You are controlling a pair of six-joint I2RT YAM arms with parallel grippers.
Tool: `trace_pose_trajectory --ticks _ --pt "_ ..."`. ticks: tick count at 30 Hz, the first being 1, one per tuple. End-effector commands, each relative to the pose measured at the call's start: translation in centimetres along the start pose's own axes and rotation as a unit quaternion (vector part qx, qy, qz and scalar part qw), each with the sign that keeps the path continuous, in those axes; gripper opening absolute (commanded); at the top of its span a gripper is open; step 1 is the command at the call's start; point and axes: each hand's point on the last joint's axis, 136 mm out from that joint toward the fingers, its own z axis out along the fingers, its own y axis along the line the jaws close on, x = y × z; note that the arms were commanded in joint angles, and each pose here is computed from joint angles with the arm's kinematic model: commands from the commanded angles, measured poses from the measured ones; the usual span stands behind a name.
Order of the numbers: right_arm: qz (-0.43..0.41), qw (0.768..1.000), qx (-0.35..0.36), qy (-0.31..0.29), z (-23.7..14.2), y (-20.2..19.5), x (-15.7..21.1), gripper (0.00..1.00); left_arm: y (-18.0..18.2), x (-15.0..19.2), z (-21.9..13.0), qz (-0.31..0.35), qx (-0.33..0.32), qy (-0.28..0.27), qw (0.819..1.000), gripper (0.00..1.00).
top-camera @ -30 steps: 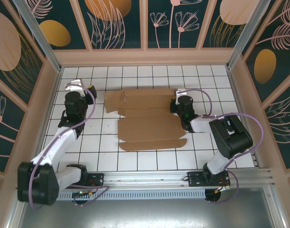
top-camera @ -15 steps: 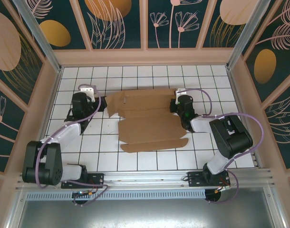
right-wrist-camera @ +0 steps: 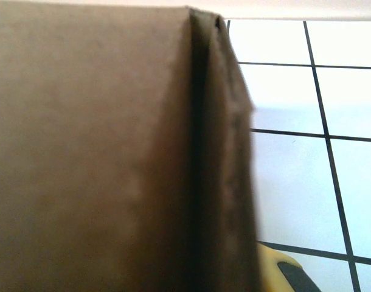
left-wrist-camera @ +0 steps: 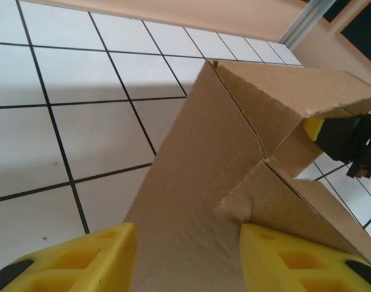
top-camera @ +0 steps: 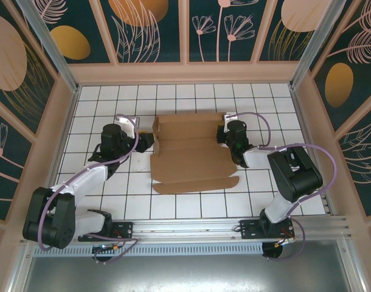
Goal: Fold the paper box
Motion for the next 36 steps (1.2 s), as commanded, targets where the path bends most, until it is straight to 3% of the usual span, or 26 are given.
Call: trace_pose_trajectory --ticks 1,11,23,36 --pt "0.005 1.000 -0.005 -0.011 0.2 0.2 -1.1 0.01 -1.3 -0.2 0.4 0.052 0.013 0.018 0.998 0.50" --pt "0.007 1.000 -0.009 -0.009 0.2 0.4 -0.9 0.01 -1.0 0.1 2.5 0.116 -0.008 0.040 0.992 0.57" --pt "0.006 1.000 -0.018 -0.006 0.2 0.6 -0.7 0.01 -1.0 -0.7 4.2 0.223 -0.006 0.003 0.975 0.75" --pt "0.001 1.000 -0.023 -0.007 0.1 0.8 -0.8 0.01 1.0 -1.4 7.7 0.272 -0.031 0.023 0.962 0.76"
